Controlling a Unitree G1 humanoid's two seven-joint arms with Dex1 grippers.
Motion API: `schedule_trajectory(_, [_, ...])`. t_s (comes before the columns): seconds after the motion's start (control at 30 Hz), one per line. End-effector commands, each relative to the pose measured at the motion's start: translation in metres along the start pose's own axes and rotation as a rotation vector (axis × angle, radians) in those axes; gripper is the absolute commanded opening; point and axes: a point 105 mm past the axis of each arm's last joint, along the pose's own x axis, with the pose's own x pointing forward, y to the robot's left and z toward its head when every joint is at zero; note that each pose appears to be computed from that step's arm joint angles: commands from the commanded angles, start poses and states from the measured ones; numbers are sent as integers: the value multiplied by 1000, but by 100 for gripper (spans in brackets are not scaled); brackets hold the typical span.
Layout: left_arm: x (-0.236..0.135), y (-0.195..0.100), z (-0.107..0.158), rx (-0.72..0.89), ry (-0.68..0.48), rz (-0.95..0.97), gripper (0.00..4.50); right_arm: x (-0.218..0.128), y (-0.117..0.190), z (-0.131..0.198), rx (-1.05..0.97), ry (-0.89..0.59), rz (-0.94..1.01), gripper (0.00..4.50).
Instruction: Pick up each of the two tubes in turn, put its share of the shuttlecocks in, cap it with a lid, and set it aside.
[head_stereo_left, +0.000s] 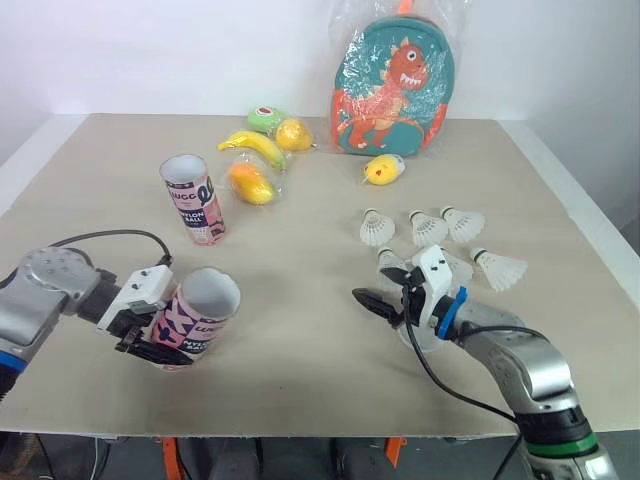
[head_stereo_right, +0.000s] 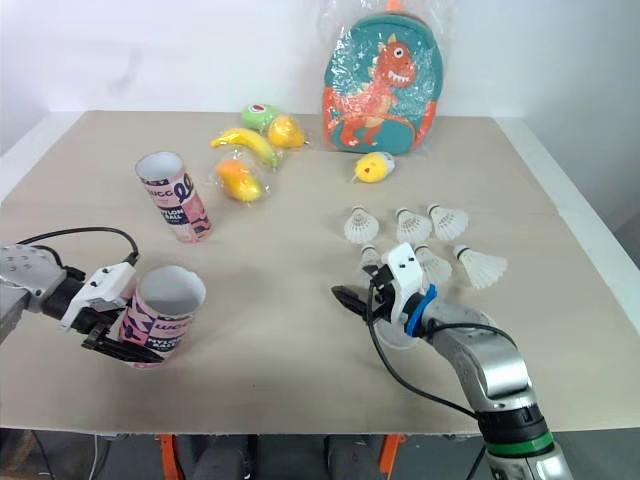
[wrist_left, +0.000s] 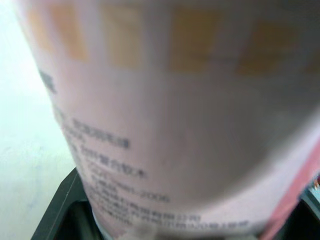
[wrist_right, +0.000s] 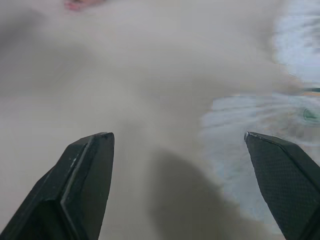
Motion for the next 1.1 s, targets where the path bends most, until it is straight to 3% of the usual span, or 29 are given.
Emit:
schedule_trajectory(0.03, [5,-1,2,30,8,-35,300,-1,-10,10,-71,-14,-28,450])
schedule_trajectory(0.27, [11,2,8,60,-28,-46,300,7,-9,21,-131,-26,-25,450])
schedule_trajectory(0.37, [12,3,11,78,-36,-42,294,7,-4,29,-173,-42,-13,382])
schedule_trajectory(0.47, [13,2,12,81,-41,-47,294,6,-6,35,-205,-43,-24,260])
schedule_trajectory(0.63, [15,1,12,84,-46,-50,294,3,-4,46,-241,-60,-15,3])
schedule_trajectory(0.8, [16,1,11,87,-48,-54,294,-2,23,64,-285,-122,116,3])
schedule_trajectory(0.97, [18,2,5,80,-24,-67,294,-27,76,75,-339,-173,432,3])
schedule_trajectory(1.1, [20,4,5,76,-26,-75,294,-39,87,97,-382,-225,548,3])
